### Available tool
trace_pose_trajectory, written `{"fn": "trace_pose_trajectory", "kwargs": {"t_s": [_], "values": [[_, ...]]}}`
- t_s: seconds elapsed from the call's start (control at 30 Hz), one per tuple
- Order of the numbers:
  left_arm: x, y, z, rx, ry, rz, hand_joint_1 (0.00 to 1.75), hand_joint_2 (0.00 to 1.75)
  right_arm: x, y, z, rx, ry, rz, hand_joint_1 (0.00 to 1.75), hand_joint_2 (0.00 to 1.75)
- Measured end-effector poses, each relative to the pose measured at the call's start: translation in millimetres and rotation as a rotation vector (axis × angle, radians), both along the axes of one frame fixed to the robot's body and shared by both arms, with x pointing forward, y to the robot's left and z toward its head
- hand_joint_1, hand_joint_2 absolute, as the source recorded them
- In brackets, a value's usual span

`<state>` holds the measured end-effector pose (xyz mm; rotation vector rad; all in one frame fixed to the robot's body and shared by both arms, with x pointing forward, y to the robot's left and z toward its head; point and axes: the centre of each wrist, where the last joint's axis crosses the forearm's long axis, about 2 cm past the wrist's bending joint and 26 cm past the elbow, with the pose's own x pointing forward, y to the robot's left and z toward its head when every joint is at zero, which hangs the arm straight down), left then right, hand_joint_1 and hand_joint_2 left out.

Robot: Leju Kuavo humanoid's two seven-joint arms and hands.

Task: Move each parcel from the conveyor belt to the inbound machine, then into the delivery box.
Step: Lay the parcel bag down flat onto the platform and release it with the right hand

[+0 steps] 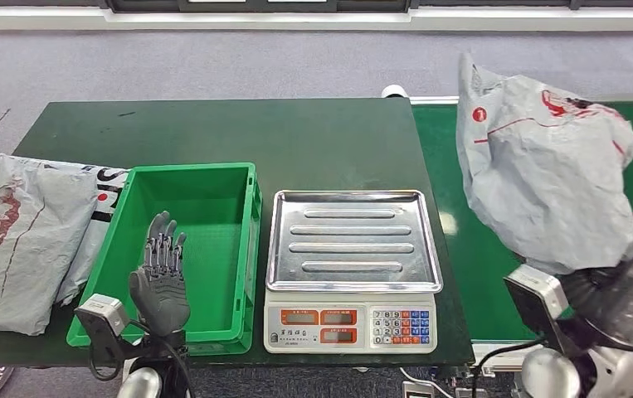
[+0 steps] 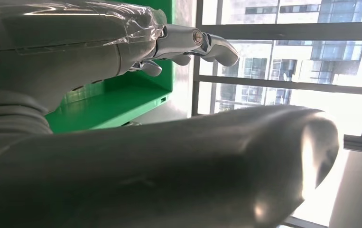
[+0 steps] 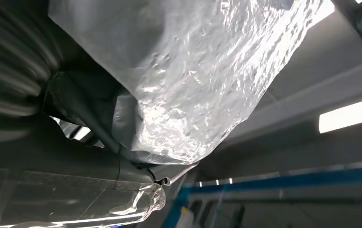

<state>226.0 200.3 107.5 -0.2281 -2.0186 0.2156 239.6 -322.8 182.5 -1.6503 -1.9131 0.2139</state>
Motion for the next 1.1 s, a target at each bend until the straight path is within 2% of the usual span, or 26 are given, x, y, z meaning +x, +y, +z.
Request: {"fn": "trace_pose_trajectory", "kwargs": {"t_s": [0.13, 0.27, 0.43, 0.67, 0.87, 1.1], "values": [[3.5, -1, 1.0, -0.002, -0.004, -0.002, 0.00, 0.00, 29, 27, -15, 0.043, 0.081, 0.112, 1.75, 1.75], [4.5, -3, 0.7, -0.005, -0.002, -0.003, 0.00, 0.00, 43, 50, -27, 0.040, 0.138, 0.210, 1.75, 1.75], [4.7, -3, -0.2, -0.004, -0.016, 0.000, 0.00, 0.00, 49, 62, -37, 0.036, 0.184, 0.267, 1.75, 1.75], [9.9, -6, 4.6, 0.012, -0.075, 0.006, 0.00, 0.00, 56, 99, -48, 0.031, 0.252, 0.393, 1.75, 1.75], [12.1, -9, 6.5, 0.012, -0.084, -0.005, 0.00, 0.00, 56, 120, -48, 0.007, 0.283, 0.467, 1.75, 1.75], [15.4, -12, 6.1, 0.013, -0.082, -0.017, 0.00, 0.00, 59, 132, -50, -0.012, 0.342, 0.514, 1.75, 1.75]]}}
